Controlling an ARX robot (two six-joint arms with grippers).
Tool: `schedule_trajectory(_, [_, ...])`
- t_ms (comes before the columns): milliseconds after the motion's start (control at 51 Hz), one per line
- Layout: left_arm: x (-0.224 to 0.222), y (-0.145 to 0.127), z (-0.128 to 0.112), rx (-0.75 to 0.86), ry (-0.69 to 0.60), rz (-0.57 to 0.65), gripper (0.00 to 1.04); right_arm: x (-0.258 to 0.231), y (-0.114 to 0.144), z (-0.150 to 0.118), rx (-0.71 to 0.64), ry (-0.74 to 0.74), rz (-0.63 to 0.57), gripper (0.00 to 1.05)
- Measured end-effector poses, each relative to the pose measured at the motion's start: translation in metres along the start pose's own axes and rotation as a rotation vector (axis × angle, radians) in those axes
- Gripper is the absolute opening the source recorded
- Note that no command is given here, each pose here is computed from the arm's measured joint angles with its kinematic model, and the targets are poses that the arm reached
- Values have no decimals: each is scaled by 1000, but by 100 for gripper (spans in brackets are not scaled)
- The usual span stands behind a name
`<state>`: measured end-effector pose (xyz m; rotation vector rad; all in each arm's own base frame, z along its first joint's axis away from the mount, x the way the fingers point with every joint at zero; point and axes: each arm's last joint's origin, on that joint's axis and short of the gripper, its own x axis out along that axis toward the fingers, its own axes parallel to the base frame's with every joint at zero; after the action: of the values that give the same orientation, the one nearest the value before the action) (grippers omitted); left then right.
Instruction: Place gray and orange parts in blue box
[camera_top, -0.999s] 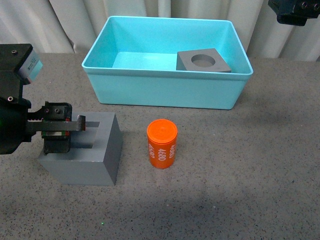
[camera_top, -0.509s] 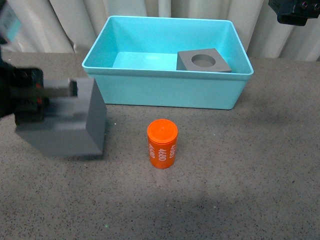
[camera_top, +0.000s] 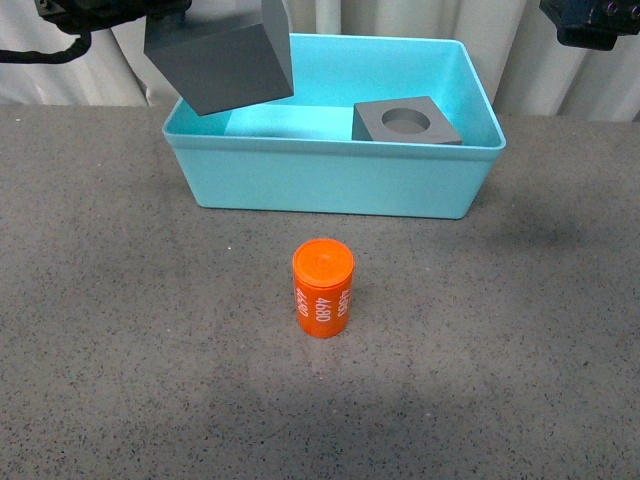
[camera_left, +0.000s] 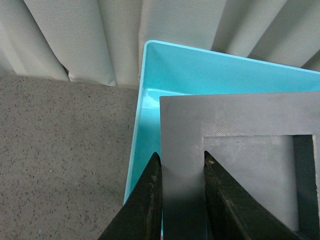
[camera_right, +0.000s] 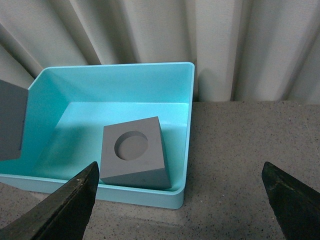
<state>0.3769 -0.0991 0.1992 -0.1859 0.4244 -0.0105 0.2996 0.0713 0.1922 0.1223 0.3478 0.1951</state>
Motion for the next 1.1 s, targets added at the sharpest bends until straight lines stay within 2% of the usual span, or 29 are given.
schedule_trajectory(255, [39,7,-2,7,59,56,18,0,0,0,0,0,0,95])
schedule_trajectory(451, [52,4,-8,18,125,49,18,0,0,0,0,0,0,95])
schedule_trajectory(646, [65,0,-28,40,211,59,18,0,0,0,0,0,0,95])
schedule_trajectory(940, [75,0,-33,70,230,112,18,0,0,0,0,0,0,95])
schedule_trajectory(1097, [74,-1,-30,47,223,100,38,0,0,0,0,0,0,95])
